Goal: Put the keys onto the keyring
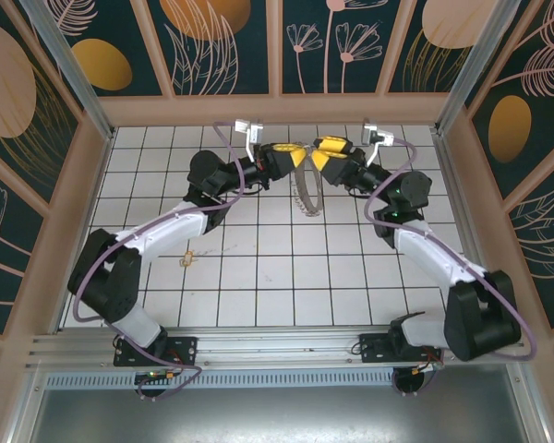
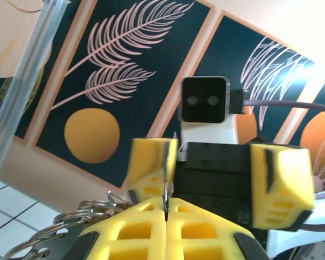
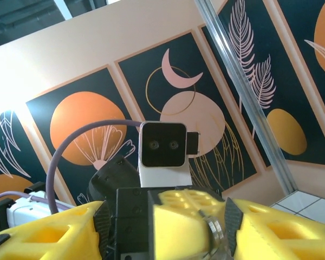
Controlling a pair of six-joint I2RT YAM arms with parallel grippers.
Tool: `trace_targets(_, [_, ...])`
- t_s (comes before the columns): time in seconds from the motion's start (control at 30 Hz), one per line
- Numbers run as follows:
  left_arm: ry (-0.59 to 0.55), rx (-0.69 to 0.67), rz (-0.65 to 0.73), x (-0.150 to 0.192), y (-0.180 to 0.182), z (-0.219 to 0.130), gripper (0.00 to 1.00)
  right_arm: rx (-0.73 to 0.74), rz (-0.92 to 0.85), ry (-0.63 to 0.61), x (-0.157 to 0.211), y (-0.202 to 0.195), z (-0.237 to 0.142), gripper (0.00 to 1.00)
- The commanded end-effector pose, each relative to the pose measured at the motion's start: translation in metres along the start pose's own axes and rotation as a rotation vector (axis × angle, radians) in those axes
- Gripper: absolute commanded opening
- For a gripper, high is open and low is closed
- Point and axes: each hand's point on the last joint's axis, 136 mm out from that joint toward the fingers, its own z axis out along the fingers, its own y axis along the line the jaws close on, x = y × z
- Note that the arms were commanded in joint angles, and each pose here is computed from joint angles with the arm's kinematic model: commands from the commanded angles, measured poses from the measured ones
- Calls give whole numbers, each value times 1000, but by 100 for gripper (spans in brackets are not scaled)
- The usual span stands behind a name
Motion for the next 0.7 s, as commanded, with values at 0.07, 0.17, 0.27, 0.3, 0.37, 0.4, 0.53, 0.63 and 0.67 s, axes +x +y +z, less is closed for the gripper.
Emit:
trace_targets(0.07, [11,-139,199,-17,-3,-10,0,138,-11,84,18,2,-19,63])
trace_targets(0.17, [16,-210,239,-22,3,-16,0,214,26,139,36,-4,-29,64])
trace_targets(0.27, [0,-281,258,-29,14,-24,0,261,91,188,59,-14,-34,65])
trace_targets(0.3, [-8,-301,264,-33,17,-27,0,276,115,207,69,-18,-34,65])
trace_targets(0.37, [-19,-328,275,-39,22,-32,0,323,152,252,92,-29,-32,65])
trace_targets(0.4, [-23,-343,278,-42,25,-35,0,343,173,283,105,-34,-29,65])
trace_targets(0.53, [-49,-393,293,-57,35,-49,0,419,243,399,158,-57,-15,65])
trace_targets(0.63, [-70,-430,311,-71,42,-62,0,459,282,496,201,-70,1,66])
trace_targets(0.67, [-76,-441,318,-76,44,-66,0,473,290,531,214,-74,8,65])
